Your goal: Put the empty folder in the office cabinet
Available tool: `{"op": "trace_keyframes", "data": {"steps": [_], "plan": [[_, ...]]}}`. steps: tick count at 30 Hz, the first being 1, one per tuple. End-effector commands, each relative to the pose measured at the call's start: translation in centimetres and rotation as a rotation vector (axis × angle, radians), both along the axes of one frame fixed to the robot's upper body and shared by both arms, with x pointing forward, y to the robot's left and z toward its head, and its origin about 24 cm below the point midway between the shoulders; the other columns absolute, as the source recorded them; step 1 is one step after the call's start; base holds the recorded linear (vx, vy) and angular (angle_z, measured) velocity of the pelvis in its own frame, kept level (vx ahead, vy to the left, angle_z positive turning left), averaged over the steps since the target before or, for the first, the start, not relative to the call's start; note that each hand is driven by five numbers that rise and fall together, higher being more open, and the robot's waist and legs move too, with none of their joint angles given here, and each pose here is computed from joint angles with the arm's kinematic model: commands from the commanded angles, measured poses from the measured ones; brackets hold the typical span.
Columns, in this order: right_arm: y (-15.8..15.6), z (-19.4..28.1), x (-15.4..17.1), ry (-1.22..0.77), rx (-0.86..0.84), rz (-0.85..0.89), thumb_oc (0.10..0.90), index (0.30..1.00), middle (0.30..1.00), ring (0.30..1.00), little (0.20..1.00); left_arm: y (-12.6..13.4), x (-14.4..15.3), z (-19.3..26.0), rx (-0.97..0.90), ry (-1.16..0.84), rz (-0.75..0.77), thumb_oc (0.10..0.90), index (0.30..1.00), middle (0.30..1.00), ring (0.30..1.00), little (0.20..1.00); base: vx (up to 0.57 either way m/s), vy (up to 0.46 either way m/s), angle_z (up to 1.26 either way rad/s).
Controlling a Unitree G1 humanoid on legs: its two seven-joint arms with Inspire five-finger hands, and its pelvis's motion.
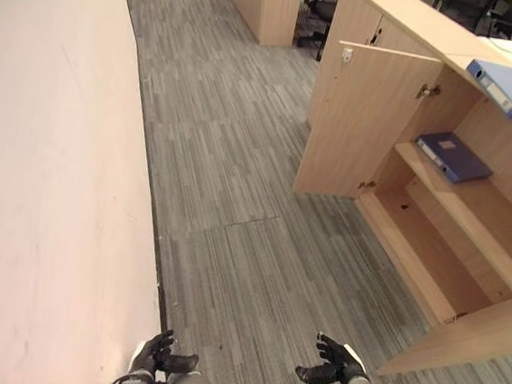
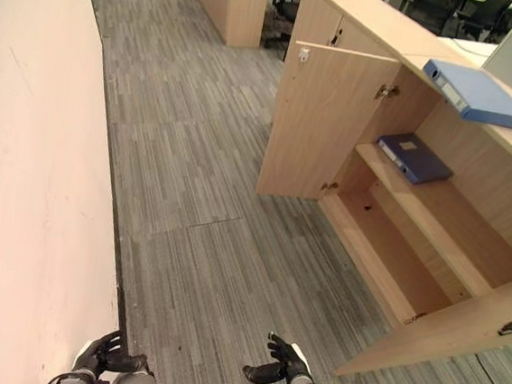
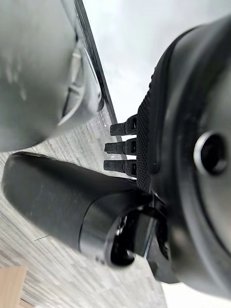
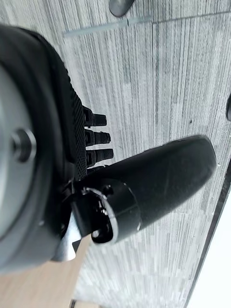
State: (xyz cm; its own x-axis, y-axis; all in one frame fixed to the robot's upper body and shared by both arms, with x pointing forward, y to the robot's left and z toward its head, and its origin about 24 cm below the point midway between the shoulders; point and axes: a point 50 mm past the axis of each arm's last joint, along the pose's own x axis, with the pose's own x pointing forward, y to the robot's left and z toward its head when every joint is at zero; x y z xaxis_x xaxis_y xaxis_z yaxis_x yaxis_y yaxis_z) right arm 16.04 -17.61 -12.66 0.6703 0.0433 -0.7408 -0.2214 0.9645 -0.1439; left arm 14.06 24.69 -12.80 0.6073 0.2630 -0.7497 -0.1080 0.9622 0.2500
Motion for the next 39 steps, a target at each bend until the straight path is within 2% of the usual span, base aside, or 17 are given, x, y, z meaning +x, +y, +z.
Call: {"op": "trace_keyframes", "data": {"steps": [1,8,12,18,25,32,35,36,39], "plan": [[-3.4,2.6,3.4,-0.149,-0.071,-0.059,0.800,0.900,0.900,0.900,0.900,0.0,3.0,1.9,0.047,-0.126,-0.115,0.800,0.900,0.900,0.900,0.900,0.17,0.167,-0.14],[-2.5,2.9,4.4,-0.168,-0.053,-0.056,0.800,0.900,0.900,0.900,0.900,0.3,4.7,2.8,0.058,-0.177,-0.096,0.800,0.900,0.900,0.900,0.900,0.23,0.255,-0.20],[-2.8,3.7,5.6,-0.214,-0.042,-0.103,0.800,0.900,0.900,0.900,0.900,-0.6,5.8,3.2,0.026,-0.215,-0.076,0.800,0.900,0.900,0.900,0.900,0.28,0.257,-0.19],[-7.3,2.9,3.6,-0.146,-0.112,-0.303,0.800,0.900,0.900,0.900,0.900,-0.8,5.2,2.5,0.043,-0.171,-0.137,0.800,0.900,0.900,0.900,0.900,0.47,-0.055,0.15],[-10.0,2.5,1.5,-0.106,-0.121,-0.433,0.800,0.900,0.900,0.900,0.900,-1.7,4.8,2.0,0.026,-0.154,-0.159,0.800,0.900,0.900,0.900,0.900,0.45,-0.187,0.28],[-10.8,2.7,0.9,-0.104,-0.135,-0.435,0.800,0.900,0.900,0.900,0.900,-3.0,4.0,1.2,-0.011,-0.124,-0.159,0.800,0.900,0.900,0.900,0.900,0.39,-0.304,0.00],[-11.2,2.6,0.4,-0.081,-0.190,-0.371,0.800,0.900,0.900,0.900,0.900,-3.4,3.6,0.8,-0.021,-0.106,-0.169,0.800,0.900,0.900,0.900,0.900,0.39,-0.509,-0.16],[-11.5,3.8,1.6,-0.136,-0.230,-0.292,0.800,0.900,0.900,0.900,0.900,-3.8,4.4,1.4,-0.021,-0.140,-0.203,0.800,0.900,0.900,0.900,0.900,0.52,-0.534,-0.35],[-11.7,4.3,2.0,-0.148,-0.242,-0.276,0.800,0.900,0.900,0.900,0.900,-4.1,5.0,1.7,-0.013,-0.153,-0.221,0.800,0.900,0.900,0.900,0.900,0.32,-0.264,-0.71]]}}
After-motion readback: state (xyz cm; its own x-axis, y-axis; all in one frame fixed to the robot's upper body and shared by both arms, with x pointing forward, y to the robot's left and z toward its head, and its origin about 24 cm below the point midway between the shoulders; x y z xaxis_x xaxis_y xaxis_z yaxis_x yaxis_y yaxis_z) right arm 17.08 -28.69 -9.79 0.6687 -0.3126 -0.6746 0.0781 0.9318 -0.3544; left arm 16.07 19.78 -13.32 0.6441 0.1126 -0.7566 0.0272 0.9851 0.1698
